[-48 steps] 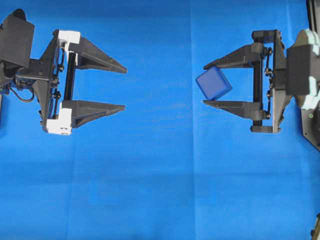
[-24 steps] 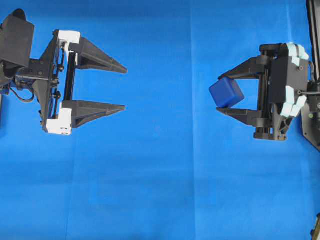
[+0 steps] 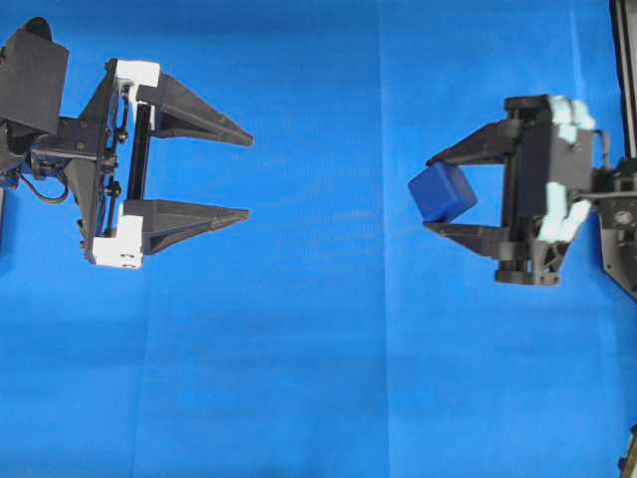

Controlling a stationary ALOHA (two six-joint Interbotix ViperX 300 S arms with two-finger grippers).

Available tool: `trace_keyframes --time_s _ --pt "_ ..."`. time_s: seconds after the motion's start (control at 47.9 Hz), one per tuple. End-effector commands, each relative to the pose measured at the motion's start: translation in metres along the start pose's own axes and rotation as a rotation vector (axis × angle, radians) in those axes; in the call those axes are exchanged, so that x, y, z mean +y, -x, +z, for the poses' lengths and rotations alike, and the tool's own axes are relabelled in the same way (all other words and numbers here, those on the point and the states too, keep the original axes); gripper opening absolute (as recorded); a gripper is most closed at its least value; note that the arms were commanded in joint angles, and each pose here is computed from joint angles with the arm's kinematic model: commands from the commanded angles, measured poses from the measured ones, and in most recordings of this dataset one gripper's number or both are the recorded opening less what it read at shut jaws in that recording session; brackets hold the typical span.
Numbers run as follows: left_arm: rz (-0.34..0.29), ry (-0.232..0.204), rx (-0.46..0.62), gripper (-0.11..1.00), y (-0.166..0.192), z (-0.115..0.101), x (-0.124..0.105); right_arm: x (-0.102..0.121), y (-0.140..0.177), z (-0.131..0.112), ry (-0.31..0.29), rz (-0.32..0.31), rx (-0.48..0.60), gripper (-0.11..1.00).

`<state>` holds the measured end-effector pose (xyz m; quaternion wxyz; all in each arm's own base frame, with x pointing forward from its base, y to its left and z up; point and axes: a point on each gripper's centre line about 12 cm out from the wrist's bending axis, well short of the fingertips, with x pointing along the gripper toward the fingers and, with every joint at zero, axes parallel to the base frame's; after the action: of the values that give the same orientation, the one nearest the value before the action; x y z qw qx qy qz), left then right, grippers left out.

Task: Handover the blue block to the right arm after grasping it with the left arm, then place it in the designated position.
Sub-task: 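Lower the cube with the right gripper toward the table center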

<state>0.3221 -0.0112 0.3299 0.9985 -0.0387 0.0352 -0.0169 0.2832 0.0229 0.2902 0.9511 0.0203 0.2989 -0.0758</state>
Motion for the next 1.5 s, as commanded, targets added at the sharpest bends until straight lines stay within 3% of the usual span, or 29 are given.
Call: trace_keyframes --time_s 0.0,0.188,0.48,0.793,1.482 --pt "-0.005 -0.002 -0.041 0.92 0.0 0.014 -0.002 0.006 -0.008 0.001 0.005 0.026 -0.008 0.45" --pt "-0.005 -0.002 -0.043 0.92 -0.001 0.014 -0.002 0.017 -0.036 -0.009 0.011 0.076 0.011 0.45" --pt "-0.005 0.0 -0.04 0.92 -0.001 0.013 -0.002 0.014 -0.083 -0.03 -0.049 0.07 0.092 0.45" --pt "-0.005 0.0 -0.04 0.92 -0.001 0.013 -0.002 0.027 -0.124 -0.046 -0.054 0.167 0.093 0.45" --pt "-0.005 0.0 -0.04 0.92 -0.001 0.013 -0.002 0.024 -0.193 -0.074 -0.085 0.191 0.16 0.45"
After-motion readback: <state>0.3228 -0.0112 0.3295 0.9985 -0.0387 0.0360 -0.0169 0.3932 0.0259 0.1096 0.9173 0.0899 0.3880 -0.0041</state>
